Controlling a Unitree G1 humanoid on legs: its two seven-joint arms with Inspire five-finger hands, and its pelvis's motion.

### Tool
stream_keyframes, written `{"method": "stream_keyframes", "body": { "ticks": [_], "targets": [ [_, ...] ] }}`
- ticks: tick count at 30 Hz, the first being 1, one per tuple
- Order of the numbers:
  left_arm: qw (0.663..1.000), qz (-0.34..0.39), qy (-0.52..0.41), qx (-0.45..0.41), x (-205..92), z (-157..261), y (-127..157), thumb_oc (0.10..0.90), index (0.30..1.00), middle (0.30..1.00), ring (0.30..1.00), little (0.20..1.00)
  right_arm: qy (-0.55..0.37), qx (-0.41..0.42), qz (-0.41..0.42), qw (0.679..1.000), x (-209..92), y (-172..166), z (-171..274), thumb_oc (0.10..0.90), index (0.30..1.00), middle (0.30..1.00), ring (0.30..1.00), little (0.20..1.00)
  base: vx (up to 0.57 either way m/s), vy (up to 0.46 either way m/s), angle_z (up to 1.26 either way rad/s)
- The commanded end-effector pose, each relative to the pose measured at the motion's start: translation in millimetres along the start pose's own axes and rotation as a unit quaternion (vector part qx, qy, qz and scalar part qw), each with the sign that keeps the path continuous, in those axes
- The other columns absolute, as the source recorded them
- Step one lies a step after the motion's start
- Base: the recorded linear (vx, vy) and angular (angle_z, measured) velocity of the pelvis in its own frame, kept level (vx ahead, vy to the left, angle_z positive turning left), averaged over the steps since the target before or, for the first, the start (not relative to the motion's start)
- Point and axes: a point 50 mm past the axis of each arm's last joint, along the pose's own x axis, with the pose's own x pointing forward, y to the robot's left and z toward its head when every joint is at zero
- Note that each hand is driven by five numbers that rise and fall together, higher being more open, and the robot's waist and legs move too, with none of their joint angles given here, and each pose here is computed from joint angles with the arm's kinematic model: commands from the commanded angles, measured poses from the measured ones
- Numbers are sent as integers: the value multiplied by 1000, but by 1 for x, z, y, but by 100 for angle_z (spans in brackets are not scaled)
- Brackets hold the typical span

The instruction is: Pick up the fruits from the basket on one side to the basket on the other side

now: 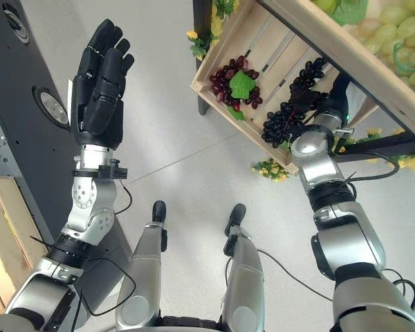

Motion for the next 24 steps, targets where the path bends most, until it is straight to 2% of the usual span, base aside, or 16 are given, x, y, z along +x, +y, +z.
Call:
{"method": "stream_keyframes", "body": {
  "ticks": [1,5,8,9,11,12,16,18,19,24],
  "targets": [
    [986,-75,-148,-21,16,56,-26,800,900,900,900,900,-122,115,-67,984,21,-41,66,800,900,900,900,900,9,106,-2],
    [986,-66,-152,-13,10,55,-24,800,900,900,900,900,-163,201,4,966,1,-29,76,800,900,900,900,900,14,117,2],
    [986,-56,-157,-10,6,55,-21,800,900,900,900,900,-197,267,71,941,-22,-21,78,800,900,900,900,900,29,196,5],
    [986,-51,-157,-13,4,55,-19,800,900,900,900,900,-212,312,105,920,-35,-20,77,800,900,900,900,900,61,262,4],
    [987,-47,-153,-9,1,53,-16,800,900,900,900,900,-210,347,131,905,-44,-18,73,800,900,900,900,900,94,214,7],
    [989,-42,-142,-2,-4,48,-13,800,900,900,900,900,-202,384,163,886,-55,-14,64,800,900,900,900,900,113,185,10],
    [991,-39,-128,14,-13,45,-7,800,900,900,900,900,-187,427,233,854,-78,-6,52,800,900,900,900,900,137,205,6],
    [992,-39,-115,25,-22,44,-4,800,900,900,900,900,-174,462,295,818,-98,1,42,800,900,900,900,900,156,202,-2],
    [994,-35,-101,33,-29,41,1,800,900,900,900,900,-158,487,342,788,-113,4,32,800,900,900,900,900,150,141,-3],
    [995,-39,-76,54,-41,37,7,800,900,900,900,900,-126,525,408,736,-140,10,12,800,900,900,900,900,92,3,-12]
  ]
}}
